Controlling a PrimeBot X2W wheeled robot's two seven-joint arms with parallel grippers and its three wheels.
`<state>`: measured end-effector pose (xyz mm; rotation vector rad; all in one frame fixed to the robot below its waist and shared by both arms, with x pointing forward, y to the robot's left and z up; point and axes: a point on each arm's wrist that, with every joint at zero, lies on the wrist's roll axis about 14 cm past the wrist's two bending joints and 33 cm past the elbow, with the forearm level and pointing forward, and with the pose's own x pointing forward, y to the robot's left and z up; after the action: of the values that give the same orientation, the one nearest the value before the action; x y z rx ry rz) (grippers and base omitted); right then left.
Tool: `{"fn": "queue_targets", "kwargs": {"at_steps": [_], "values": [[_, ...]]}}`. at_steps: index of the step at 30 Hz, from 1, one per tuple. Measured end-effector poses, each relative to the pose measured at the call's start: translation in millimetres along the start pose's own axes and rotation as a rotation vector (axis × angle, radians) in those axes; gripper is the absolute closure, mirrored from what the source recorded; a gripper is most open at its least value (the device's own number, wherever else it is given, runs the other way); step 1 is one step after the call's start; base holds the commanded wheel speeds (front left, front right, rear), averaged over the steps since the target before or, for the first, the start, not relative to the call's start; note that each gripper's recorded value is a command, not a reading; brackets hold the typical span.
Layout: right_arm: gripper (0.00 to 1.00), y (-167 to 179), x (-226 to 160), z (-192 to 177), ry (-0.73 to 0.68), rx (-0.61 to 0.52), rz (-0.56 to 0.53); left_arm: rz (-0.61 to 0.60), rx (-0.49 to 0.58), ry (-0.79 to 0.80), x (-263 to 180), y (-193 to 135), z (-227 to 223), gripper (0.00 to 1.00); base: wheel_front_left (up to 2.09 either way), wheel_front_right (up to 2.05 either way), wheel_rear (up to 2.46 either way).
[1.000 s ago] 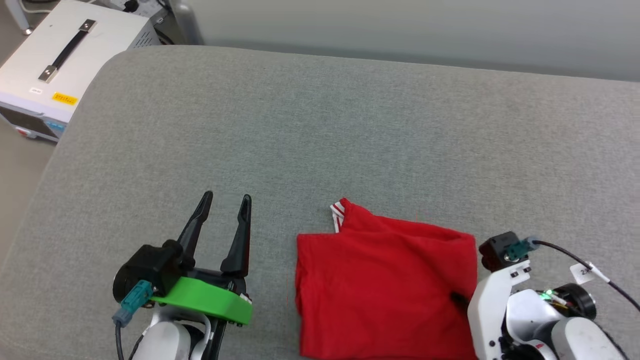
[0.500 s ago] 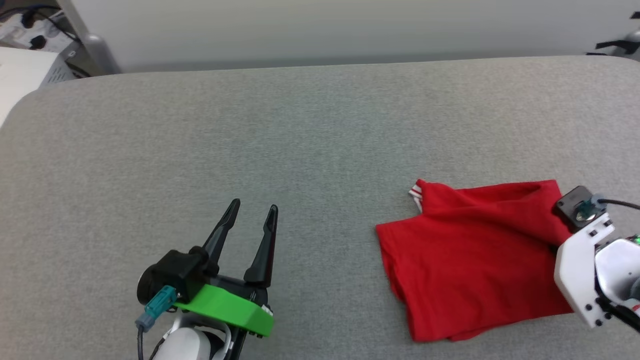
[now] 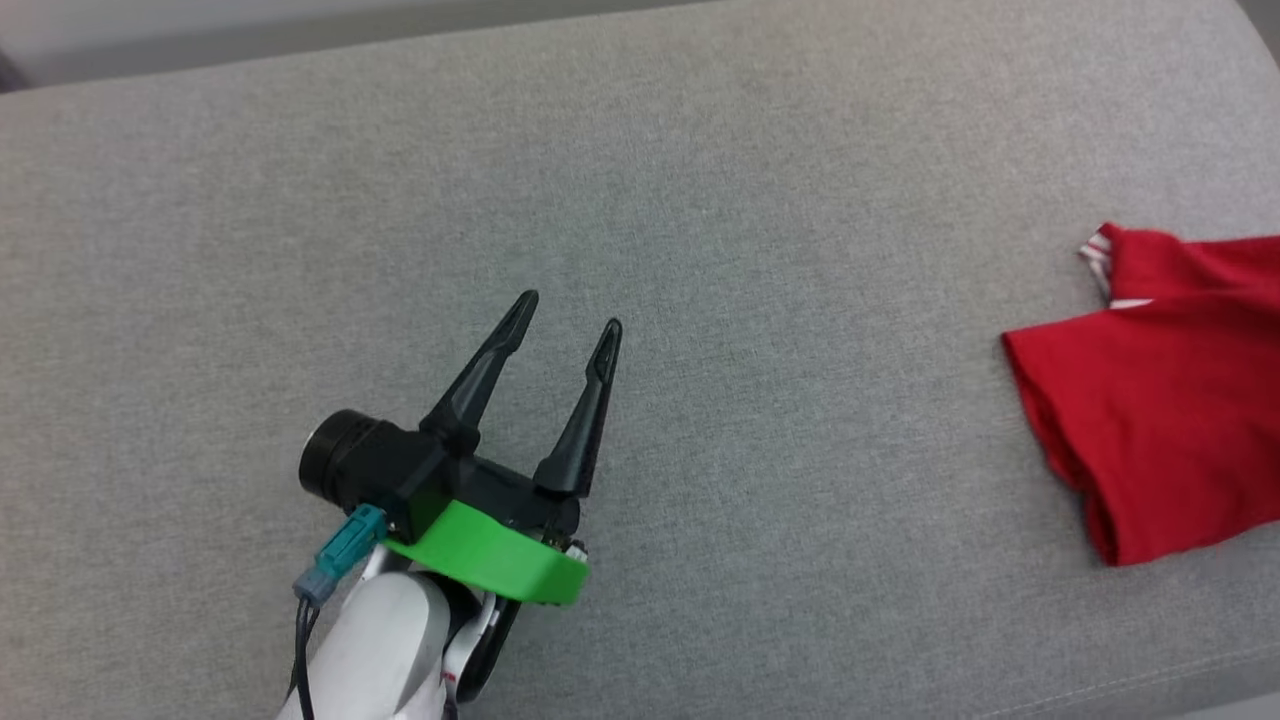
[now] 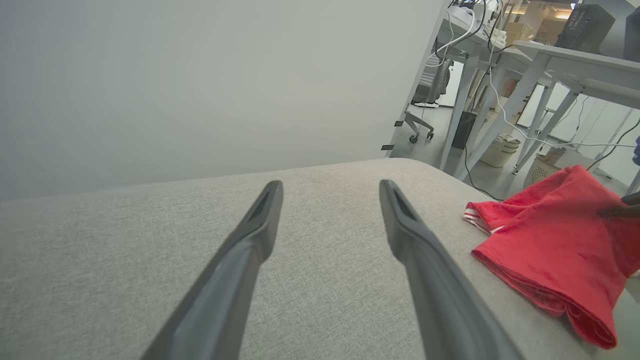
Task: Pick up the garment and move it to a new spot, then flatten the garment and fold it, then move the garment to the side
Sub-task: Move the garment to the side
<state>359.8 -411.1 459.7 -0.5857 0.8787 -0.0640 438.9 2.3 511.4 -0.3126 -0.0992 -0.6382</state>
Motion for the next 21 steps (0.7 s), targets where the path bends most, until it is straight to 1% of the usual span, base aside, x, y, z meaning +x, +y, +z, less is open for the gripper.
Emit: {"fn": "queue_targets", "kwargs": {"at_steps": [4, 5, 6, 9, 13, 16, 20, 21], "values": [[1.0, -35, 15, -11, -0.003, 0.04, -0.097, -0.042, 0.001, 0.003, 15, 2, -11, 0.0, 0.0, 0.0, 0.0], [1.0, -43, 19, -15, 0.002, 0.031, -0.122, -0.048, -0.001, 0.005, 18, 4, -14, 0.0, 0.0, 0.0, 0.0], [1.0, -48, 23, -21, 0.016, 0.018, -0.139, -0.054, -0.005, 0.006, 20, 6, -18, 0.0, 0.0, 0.0, 0.0], [1.0, -59, 35, -36, 0.054, 0.03, -0.178, -0.071, -0.01, 0.002, 29, 11, -26, 0.0, 0.0, 0.0, 0.0], [1.0, -77, 51, -37, 0.053, 0.039, -0.239, -0.077, -0.019, -0.009, 37, 20, -34, 0.0, 0.0, 0.0, 0.0], [1.0, -84, 63, -39, 0.057, 0.055, -0.272, -0.079, -0.033, -0.001, 39, 25, -45, 0.0, 0.0, 0.0, 0.0], [1.0, -73, 79, -57, 0.126, 0.073, -0.263, -0.073, -0.049, 0.028, 39, 32, -61, 0.0, 0.0, 0.0, 0.0], [0.88, -71, 81, -60, 0.137, 0.078, -0.262, -0.071, -0.051, 0.032, 39, 33, -64, 0.0, 0.0, 0.0, 0.0]]}}
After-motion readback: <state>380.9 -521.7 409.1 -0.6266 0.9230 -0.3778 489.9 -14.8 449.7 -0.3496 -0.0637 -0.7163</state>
